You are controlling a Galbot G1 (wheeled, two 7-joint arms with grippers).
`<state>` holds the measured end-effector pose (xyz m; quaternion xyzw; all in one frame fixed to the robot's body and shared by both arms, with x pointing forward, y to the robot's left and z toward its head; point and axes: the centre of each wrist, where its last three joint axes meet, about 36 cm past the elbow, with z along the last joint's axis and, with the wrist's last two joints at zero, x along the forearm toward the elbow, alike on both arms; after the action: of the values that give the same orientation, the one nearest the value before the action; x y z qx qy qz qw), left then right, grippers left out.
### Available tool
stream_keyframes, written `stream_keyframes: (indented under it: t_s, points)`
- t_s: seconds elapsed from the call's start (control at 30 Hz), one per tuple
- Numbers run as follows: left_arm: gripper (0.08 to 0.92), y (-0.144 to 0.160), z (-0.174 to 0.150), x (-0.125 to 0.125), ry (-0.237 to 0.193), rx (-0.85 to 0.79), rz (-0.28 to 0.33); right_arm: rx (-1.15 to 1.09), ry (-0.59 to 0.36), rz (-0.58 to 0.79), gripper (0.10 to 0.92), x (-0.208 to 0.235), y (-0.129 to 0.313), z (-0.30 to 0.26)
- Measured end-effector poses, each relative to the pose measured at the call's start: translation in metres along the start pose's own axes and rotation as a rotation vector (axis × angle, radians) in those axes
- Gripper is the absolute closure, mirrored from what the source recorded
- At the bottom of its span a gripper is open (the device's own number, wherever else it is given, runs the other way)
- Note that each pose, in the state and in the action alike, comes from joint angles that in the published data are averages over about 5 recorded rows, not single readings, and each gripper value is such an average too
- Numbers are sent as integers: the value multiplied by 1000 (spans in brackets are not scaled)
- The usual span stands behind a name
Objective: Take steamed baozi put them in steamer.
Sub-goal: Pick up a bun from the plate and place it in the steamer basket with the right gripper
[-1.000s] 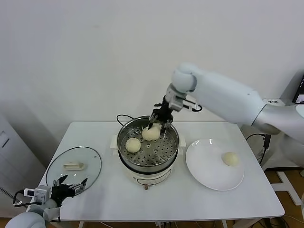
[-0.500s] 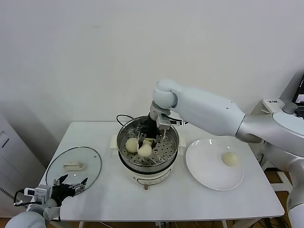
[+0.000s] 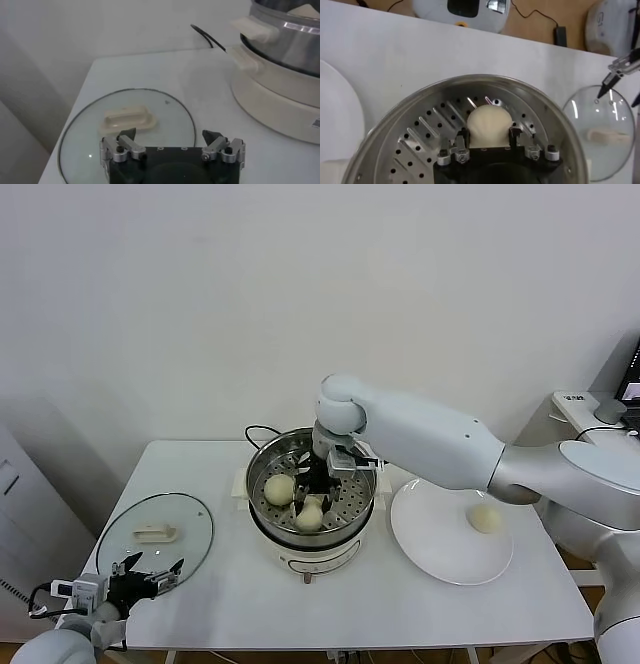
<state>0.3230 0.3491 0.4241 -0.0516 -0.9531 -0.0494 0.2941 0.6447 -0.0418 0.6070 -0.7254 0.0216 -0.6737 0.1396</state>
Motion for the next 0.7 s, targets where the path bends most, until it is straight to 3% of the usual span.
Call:
stream_keyframes:
  t_s: [0.37,0.7]
  points:
    - [177,-2,1,0,2,2,5,1,47,-1,213,12,3,1]
    - [177,-2,-2,-1,-3,1,3,-116,137,36,200,73,37,28]
